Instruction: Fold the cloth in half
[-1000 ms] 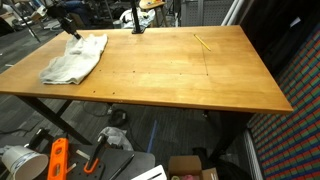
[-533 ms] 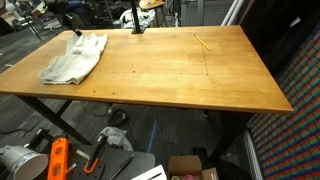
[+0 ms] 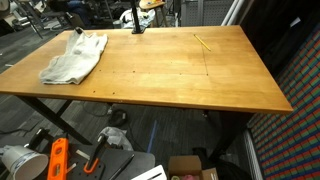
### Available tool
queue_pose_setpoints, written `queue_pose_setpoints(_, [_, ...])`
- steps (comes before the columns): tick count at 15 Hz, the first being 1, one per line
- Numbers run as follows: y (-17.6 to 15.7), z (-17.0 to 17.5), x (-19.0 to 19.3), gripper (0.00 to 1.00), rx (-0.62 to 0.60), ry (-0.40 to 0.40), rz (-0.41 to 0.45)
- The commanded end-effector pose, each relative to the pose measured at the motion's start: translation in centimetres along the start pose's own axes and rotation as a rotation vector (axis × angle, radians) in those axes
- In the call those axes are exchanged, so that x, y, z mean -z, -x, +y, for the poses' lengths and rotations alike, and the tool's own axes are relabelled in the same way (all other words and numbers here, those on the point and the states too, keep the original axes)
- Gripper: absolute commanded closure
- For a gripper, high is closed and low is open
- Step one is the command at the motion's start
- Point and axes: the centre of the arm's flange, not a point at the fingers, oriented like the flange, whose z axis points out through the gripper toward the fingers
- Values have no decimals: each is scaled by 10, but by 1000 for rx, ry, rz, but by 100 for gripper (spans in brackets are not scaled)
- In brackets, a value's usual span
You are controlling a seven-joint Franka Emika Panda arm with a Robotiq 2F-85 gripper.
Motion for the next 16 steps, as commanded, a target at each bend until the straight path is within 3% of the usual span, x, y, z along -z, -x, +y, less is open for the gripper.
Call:
queue_pose_setpoints(1, [-36,-25,2,98,-71,-20,10])
queue_pose_setpoints(9, [-50,-21,-7,98,-142,-63,10])
queue_pose_setpoints(10, [-24,10,-15,94,-118,-22,15])
queue_pose_setpoints(15, [-24,10,-15,94,-120,-26,16])
queue_pose_setpoints(16, [-16,10,-14,98,-111,-19,25])
